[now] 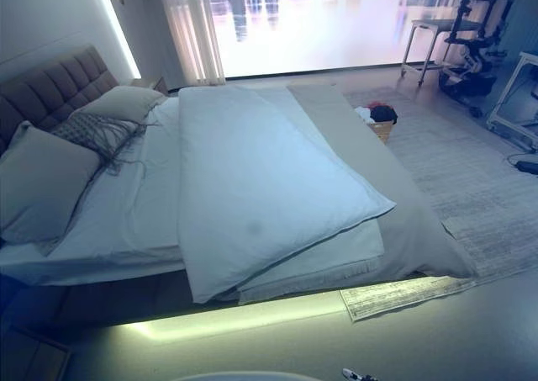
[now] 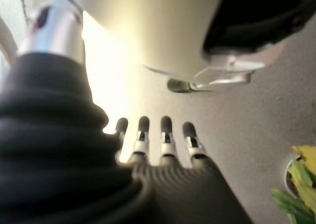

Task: Make the bed neatly

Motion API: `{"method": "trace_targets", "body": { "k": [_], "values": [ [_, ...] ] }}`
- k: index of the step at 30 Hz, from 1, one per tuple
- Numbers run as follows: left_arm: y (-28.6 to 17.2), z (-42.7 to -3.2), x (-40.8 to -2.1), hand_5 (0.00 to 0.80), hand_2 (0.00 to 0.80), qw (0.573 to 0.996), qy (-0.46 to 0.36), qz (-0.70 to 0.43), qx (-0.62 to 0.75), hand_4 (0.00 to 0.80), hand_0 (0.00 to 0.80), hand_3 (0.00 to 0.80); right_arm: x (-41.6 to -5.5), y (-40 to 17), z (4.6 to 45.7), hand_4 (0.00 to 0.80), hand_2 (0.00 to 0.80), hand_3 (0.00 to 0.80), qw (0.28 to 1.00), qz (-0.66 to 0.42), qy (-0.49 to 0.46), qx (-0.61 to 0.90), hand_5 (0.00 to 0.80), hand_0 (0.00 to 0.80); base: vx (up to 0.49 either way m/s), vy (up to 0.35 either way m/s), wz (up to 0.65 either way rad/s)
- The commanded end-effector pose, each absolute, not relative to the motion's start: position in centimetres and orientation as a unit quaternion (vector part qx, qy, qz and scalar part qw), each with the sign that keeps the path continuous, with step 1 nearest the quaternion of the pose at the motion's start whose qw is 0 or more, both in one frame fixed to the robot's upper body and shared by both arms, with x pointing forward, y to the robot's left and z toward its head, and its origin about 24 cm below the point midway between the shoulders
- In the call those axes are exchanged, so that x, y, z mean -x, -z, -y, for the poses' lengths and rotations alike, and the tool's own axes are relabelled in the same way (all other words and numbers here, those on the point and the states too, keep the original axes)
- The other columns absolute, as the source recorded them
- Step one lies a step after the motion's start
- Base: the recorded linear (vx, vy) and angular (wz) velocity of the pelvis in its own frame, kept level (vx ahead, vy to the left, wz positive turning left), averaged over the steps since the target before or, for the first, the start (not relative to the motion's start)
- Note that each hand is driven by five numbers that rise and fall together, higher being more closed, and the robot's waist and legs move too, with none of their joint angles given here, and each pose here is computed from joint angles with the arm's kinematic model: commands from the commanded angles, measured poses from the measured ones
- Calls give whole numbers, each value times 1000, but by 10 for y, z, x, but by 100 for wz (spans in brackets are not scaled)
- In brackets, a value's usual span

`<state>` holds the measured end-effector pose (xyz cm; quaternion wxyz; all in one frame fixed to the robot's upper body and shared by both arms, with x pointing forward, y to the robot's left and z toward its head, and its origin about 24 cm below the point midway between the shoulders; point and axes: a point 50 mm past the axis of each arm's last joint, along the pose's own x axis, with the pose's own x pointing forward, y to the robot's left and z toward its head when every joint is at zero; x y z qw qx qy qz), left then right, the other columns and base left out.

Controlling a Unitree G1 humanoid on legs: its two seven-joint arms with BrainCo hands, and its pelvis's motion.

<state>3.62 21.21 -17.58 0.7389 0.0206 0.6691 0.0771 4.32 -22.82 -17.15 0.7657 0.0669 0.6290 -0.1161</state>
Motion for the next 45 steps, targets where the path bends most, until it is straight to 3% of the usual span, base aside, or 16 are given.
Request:
{"method": "trace_targets", "body": {
  "k": [1,7,12,21,29,39,45],
  "values": [
    [176,-204,-52,0,0,746,-82,-661,-25,0,0,0,-71,172,208,0,0,0,782,-610,96,-90,0,0,0,0,0],
    [174,-212,-57,0,0,752,-90,-653,-22,0,0,0,-70,171,214,0,0,0,779,-606,118,-115,0,0,0,0,0],
    [172,-216,-63,0,0,757,-46,-652,8,0,0,0,-70,169,224,0,0,0,777,-606,125,-114,0,0,0,-19,0],
    [172,-224,-54,0,0,750,-109,-653,5,0,0,0,-67,171,219,0,0,0,760,-625,120,-131,0,0,19,-85,0],
    [173,-213,-64,0,0,766,-123,-631,32,0,0,0,-77,168,225,0,0,0,750,-656,69,-48,0,0,-26,-103,-11],
    [175,-219,-42,0,0,748,-147,-647,14,0,0,0,-75,168,227,0,0,0,748,-656,77,-64,0,0,295,132,-15],
    [170,-232,-56,0,0,761,-158,-629,-10,0,0,0,-74,170,213,0,0,0,752,-650,63,-90,0,0,305,176,-4]
  ]
}}
